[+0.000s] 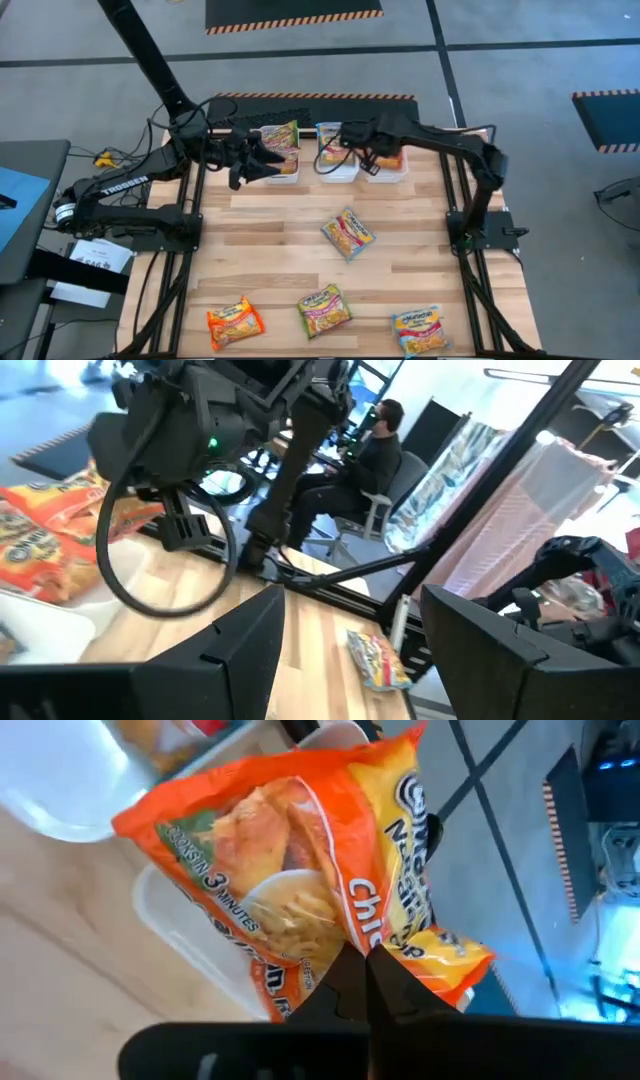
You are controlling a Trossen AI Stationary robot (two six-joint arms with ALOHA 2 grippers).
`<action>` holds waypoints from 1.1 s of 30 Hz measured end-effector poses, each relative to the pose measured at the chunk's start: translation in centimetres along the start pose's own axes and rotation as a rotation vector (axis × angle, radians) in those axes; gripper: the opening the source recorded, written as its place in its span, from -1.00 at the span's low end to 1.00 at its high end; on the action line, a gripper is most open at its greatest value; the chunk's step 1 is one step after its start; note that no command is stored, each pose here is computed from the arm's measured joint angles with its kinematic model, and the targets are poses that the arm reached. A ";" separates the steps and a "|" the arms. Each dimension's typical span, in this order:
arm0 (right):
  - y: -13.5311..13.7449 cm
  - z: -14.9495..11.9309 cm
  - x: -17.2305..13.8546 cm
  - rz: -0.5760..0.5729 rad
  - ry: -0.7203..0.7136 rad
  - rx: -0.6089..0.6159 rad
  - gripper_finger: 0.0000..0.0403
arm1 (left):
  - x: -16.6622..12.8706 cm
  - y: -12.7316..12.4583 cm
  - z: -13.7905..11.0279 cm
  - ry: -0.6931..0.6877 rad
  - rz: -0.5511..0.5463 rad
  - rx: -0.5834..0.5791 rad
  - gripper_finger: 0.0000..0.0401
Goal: Sort Maruchan noodles
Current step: Put the orange noodle pack into the right white bin
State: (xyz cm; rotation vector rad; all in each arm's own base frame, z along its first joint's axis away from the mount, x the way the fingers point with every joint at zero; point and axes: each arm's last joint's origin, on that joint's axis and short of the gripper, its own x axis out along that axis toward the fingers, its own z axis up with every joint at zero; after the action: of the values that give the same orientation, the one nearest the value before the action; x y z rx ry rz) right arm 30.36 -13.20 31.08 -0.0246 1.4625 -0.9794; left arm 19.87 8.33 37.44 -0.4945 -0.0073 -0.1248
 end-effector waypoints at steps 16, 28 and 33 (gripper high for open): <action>1.1 -3.3 8.0 0.001 -0.090 -0.084 -1.00 | 0.0 0.4 0.2 -0.078 0.144 0.040 0.09; -0.4 -3.2 10.2 0.144 -0.074 -0.068 -0.85 | 0.1 0.8 0.1 -0.086 0.194 0.030 0.09; -0.9 -3.3 10.6 0.170 -0.065 -0.078 -0.63 | 0.2 0.9 -0.1 -0.067 0.205 0.018 0.09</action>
State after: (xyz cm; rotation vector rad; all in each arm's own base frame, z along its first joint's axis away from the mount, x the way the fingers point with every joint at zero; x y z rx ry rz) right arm 25.17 -17.93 22.47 0.0112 1.4181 -0.7769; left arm 20.15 9.09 36.93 -0.4782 -0.0227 0.0928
